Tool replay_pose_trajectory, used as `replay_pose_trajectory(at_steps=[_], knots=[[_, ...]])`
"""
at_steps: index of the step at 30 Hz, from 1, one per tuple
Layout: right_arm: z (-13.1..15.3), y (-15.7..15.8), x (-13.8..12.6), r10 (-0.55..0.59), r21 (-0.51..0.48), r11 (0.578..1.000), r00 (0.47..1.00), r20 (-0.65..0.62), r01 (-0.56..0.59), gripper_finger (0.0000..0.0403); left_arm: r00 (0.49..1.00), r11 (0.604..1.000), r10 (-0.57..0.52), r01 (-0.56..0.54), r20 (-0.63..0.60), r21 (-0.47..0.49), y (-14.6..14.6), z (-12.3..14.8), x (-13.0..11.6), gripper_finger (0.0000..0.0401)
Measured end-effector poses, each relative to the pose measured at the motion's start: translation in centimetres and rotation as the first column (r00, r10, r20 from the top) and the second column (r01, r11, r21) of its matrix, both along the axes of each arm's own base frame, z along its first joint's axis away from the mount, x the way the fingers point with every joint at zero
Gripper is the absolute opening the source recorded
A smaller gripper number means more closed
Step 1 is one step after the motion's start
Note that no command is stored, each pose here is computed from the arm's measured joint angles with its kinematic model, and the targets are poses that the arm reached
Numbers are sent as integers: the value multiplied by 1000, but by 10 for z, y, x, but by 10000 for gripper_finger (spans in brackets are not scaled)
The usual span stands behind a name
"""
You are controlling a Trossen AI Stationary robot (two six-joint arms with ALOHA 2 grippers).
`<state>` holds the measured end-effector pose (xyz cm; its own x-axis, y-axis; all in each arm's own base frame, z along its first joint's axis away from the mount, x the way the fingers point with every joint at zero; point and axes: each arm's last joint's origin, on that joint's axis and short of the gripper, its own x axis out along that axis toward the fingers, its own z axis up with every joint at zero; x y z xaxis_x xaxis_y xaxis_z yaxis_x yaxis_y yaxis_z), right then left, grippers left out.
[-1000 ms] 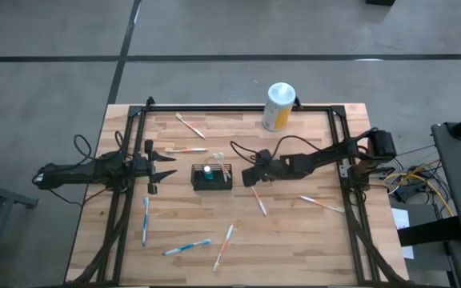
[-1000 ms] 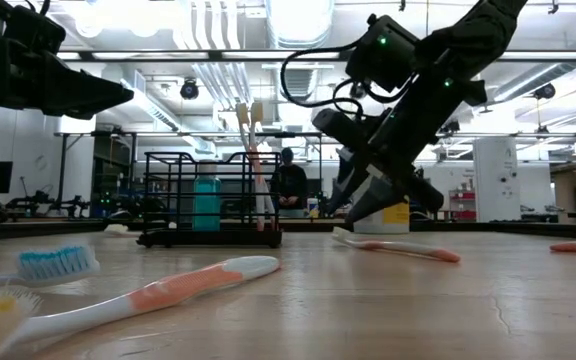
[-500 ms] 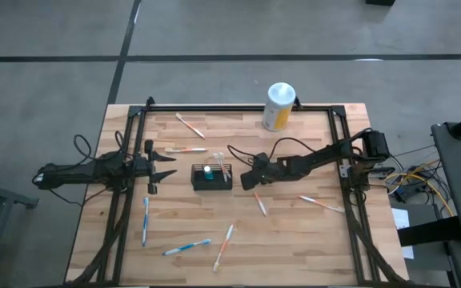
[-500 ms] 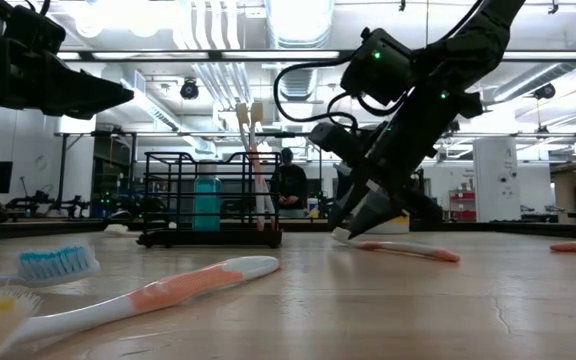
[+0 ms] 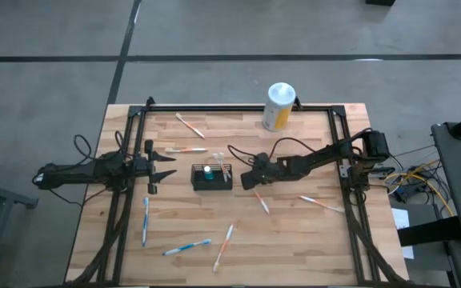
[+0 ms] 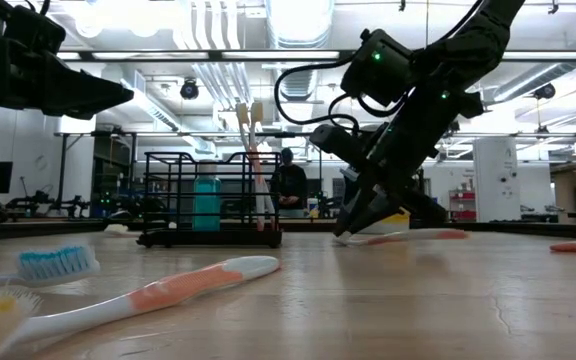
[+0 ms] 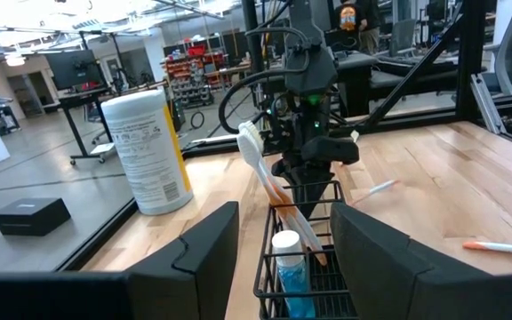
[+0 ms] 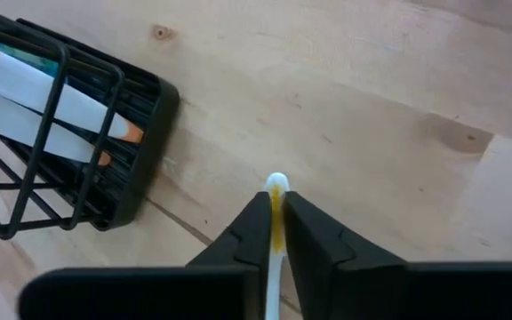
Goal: Pick & Place toothbrushing station
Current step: Put the orange toothbrush into the right section of the wire organizer
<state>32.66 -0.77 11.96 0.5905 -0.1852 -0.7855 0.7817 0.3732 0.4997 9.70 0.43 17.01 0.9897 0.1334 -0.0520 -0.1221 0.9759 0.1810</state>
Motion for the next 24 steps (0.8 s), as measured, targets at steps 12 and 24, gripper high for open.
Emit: replay_pose_trajectory(at_steps=[12,24], knots=[[0,0,0,-19,-22,1000,1000,10,20,9,1000,1000,0,0,0,0,0,0,0,187],[38,-5,6,-34,-236,968,979,203,83,8,1000,1000,0,0,0,0,0,0,0,186]])
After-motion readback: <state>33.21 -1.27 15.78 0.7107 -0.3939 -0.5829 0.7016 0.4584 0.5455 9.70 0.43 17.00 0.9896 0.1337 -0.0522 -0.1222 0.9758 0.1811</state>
